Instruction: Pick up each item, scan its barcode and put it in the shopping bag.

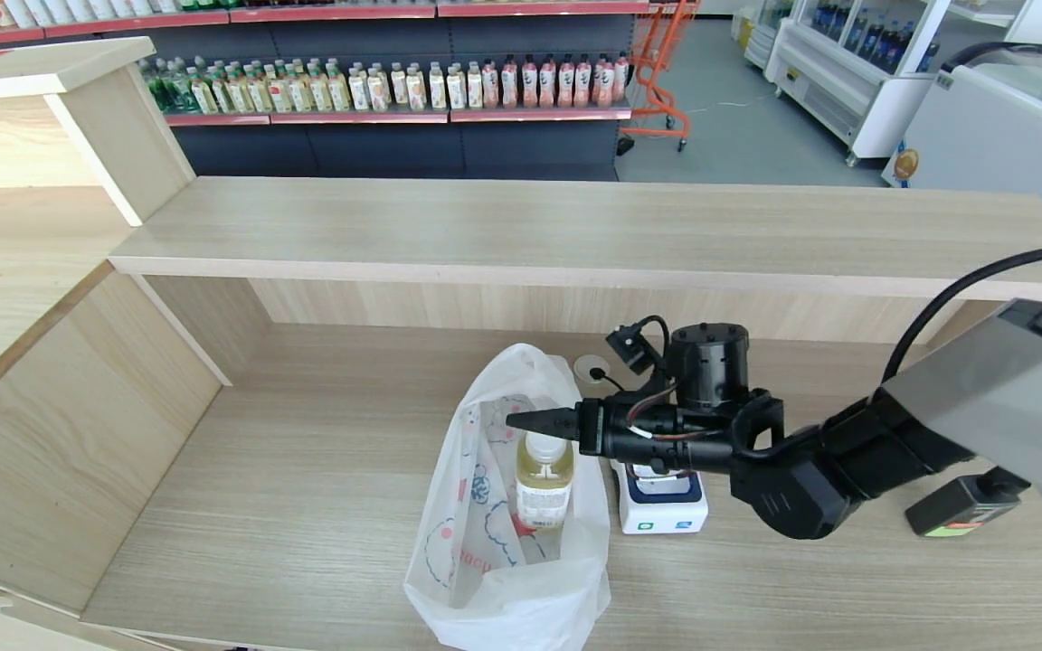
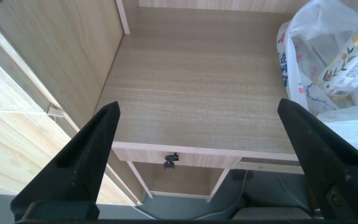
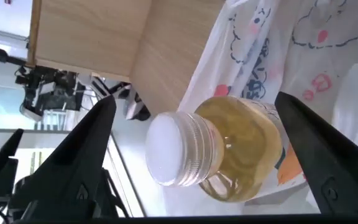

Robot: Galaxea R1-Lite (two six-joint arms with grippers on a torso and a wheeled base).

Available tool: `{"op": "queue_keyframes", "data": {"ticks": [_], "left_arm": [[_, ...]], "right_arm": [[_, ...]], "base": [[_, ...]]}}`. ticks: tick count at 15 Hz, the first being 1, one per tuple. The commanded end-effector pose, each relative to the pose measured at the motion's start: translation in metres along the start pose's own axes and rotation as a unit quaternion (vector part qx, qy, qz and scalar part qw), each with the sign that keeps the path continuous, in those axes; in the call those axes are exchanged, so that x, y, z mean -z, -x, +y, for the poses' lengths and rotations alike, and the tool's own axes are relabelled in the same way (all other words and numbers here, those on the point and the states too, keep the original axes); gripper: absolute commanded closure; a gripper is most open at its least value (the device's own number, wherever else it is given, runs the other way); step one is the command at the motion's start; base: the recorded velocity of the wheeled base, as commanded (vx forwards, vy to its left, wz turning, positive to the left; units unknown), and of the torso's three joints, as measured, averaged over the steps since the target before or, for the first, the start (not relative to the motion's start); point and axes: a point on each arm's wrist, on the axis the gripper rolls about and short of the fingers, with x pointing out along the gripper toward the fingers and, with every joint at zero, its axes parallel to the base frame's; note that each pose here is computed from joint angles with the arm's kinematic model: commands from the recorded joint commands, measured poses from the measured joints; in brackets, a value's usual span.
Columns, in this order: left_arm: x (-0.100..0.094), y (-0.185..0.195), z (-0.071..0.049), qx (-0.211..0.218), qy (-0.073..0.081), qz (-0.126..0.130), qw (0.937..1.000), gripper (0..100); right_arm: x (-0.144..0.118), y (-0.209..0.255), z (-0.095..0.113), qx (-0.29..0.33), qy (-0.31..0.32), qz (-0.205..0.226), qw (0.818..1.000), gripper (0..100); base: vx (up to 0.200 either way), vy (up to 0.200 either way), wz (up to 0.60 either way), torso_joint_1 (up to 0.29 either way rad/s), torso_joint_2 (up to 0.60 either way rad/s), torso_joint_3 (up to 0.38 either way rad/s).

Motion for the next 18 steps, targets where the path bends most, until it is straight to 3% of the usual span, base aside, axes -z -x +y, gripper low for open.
{"op": "queue_keyframes", "data": {"ticks": [1, 3, 6, 8, 10, 13, 15, 16, 18], "left_arm": [[0.0, 0.0, 0.0, 0.0, 0.0, 0.0, 1.0, 0], [0.0, 0.0, 0.0, 0.0, 0.0, 0.0, 1.0, 0], [0.0, 0.0, 0.0, 0.0, 0.0, 0.0, 1.0, 0], [0.0, 0.0, 0.0, 0.0, 0.0, 0.0, 1.0, 0], [0.0, 0.0, 0.0, 0.0, 0.0, 0.0, 1.0, 0], [0.0, 0.0, 0.0, 0.0, 0.0, 0.0, 1.0, 0], [0.0, 0.0, 0.0, 0.0, 0.0, 0.0, 1.0, 0], [0.0, 0.0, 0.0, 0.0, 0.0, 0.0, 1.0, 0], [0.0, 0.0, 0.0, 0.0, 0.0, 0.0, 1.0, 0]], "right_arm": [[-0.009, 0.027, 0.006, 0.01, -0.008, -0.02, 1.0, 0], [-0.006, 0.044, 0.002, 0.029, -0.009, -0.021, 0.999, 0], [0.004, 0.092, 0.0, 0.072, 0.041, -0.025, 0.996, 0], [-0.017, 0.126, 0.001, 0.069, 0.042, -0.062, 0.995, 0], [-0.031, 0.154, 0.02, 0.07, 0.043, -0.095, 0.992, 0], [-0.037, 0.192, 0.051, 0.074, 0.1, -0.146, 0.982, 0], [-0.024, 0.209, 0.057, 0.096, 0.175, -0.145, 0.969, 0], [-0.019, 0.217, 0.049, 0.129, 0.22, -0.14, 0.957, 0], [-0.02, 0.229, 0.034, 0.222, 0.313, -0.138, 0.913, 0]], "base": [[0.0, 0.0, 0.0, 0.0, 0.0, 0.0], [0.0, 0.0, 0.0, 0.0, 0.0, 0.0], [0.0, 0.0, 0.0, 0.0, 0.0, 0.0], [0.0, 0.0, 0.0, 0.0, 0.0, 0.0], [0.0, 0.0, 0.0, 0.0, 0.0, 0.0], [0.0, 0.0, 0.0, 0.0, 0.0, 0.0], [0.0, 0.0, 0.0, 0.0, 0.0, 0.0], [0.0, 0.0, 0.0, 0.0, 0.0, 0.0], [0.0, 0.0, 0.0, 0.0, 0.0, 0.0]]}}
